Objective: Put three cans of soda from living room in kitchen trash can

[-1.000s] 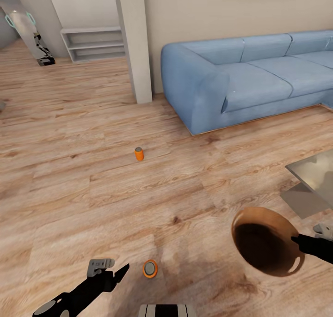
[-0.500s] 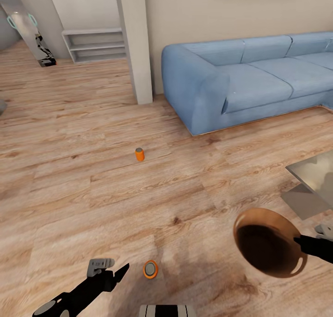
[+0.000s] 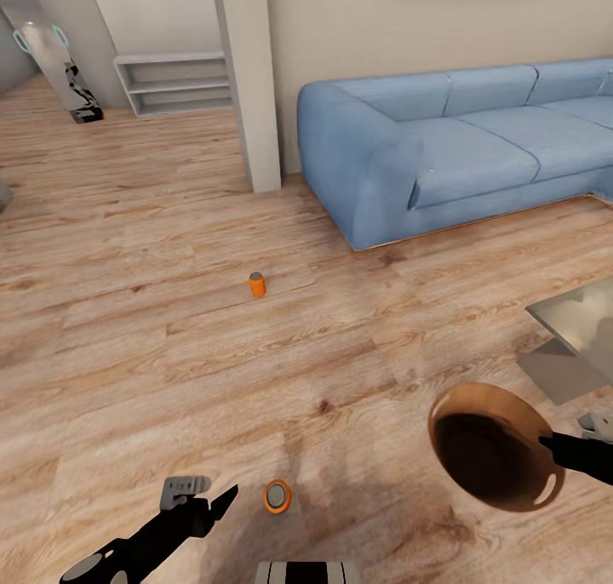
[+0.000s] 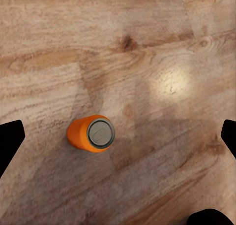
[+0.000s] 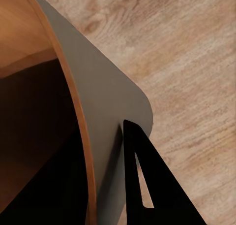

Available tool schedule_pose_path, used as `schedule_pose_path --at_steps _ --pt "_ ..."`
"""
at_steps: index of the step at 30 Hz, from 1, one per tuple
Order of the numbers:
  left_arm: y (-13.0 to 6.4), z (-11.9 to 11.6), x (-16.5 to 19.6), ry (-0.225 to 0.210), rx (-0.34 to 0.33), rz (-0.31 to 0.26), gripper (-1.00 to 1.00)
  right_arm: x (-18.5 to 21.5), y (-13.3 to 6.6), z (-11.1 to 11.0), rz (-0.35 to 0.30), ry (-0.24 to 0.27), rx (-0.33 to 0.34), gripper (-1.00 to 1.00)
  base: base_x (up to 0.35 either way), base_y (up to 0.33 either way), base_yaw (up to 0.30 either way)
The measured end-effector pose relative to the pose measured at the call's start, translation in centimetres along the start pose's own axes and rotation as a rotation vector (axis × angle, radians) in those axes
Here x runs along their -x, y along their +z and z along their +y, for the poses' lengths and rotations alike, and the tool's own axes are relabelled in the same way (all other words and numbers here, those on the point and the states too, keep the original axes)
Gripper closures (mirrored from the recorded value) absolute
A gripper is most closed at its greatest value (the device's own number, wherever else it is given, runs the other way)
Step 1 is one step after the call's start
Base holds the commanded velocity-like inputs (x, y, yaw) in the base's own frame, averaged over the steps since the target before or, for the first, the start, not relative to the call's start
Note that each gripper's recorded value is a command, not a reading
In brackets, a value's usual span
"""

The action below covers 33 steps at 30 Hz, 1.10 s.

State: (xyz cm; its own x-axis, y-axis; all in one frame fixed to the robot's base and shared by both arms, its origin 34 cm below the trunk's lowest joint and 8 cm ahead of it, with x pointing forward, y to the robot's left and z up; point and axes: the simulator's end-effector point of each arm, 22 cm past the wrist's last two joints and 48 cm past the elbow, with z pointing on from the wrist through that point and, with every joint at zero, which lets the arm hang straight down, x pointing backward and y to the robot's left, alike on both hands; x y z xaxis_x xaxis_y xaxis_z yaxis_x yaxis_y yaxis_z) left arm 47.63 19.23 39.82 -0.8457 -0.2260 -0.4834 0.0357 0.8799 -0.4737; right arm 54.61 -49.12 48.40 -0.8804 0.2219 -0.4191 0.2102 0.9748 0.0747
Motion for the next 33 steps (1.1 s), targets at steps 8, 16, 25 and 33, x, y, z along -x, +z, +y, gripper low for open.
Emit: schedule_pose_path --at_steps 8,16,25,33 --pt "-0.01 0.03 0.0 0.001 0.0 0.0 -1.0 0.05 -0.2 -0.43 -0.006 0.01 -0.006 1.0 0.0 0.0 0.0" --pt "-0.05 -0.05 0.12 0.001 -0.001 -0.003 -1.0 0.12 -0.41 -0.65 -0.01 0.017 -0.01 1.0 0.0 0.0 0.071" --pt "-0.2 -0.2 0.45 0.005 -0.003 -0.01 -1.0 0.42 -0.79 -0.68 -0.021 0.022 -0.007 1.0 0.0 0.0 0.158" --pt "-0.32 -0.29 0.65 0.004 -0.007 -0.013 -1.0 0.62 -0.99 -0.4 -0.026 0.021 0.01 1.0 0.0 0.0 0.054"
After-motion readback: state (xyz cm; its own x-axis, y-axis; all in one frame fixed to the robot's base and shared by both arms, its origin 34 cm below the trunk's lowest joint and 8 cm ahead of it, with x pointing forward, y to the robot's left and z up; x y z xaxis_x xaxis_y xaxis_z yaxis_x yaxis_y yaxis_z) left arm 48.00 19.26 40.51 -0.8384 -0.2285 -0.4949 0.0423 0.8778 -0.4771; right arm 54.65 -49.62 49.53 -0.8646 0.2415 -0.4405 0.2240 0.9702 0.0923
